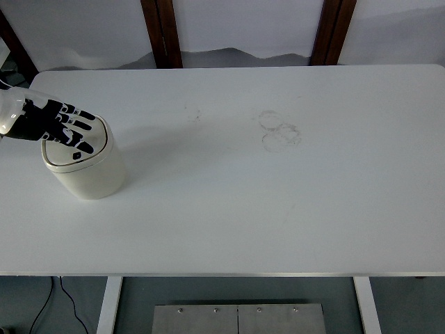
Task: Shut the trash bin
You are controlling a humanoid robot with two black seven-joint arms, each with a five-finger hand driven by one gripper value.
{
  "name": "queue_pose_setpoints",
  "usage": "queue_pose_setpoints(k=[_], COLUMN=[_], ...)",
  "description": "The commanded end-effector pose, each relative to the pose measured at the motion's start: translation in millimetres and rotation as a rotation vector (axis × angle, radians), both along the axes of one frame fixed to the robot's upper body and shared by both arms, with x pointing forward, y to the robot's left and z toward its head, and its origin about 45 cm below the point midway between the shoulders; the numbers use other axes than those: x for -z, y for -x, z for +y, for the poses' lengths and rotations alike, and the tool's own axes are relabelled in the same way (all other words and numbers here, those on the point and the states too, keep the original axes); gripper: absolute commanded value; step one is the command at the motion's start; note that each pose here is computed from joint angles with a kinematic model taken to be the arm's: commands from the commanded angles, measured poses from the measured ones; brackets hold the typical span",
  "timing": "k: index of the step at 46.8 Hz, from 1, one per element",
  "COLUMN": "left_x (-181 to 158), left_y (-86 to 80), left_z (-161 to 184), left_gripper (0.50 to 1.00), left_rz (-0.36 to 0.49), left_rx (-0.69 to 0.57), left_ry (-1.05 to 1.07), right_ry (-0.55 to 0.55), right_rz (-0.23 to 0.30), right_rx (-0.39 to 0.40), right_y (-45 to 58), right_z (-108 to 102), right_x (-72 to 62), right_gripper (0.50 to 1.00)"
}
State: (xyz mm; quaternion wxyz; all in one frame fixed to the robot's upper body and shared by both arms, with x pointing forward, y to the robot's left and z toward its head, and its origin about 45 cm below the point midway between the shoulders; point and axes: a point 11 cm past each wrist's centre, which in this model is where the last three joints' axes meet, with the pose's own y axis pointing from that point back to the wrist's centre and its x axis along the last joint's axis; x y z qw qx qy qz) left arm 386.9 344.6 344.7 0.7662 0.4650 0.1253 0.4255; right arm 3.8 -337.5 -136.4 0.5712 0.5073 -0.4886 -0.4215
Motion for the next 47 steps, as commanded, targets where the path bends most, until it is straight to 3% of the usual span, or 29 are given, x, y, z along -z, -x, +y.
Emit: queue_pose_setpoints(k=[1,47], left_x=[1.8,-7.0], left_y=[0.6,-1.2], left_z=[0.5,2.8], left_gripper=[1.0,1.0], left_rz=[0.004,-0.017], left_rx=[-0.002,-0.005], left_ry=[-0.001,0.005], right_ry=[0.0,0.0], right_rz=[0.0,0.0], right_rx=[0.0,0.0], right_y=[0.0,0.0], right_z=[0.0,0.0], right_x=[0.0,0.0], right_gripper=[0.995,0.995])
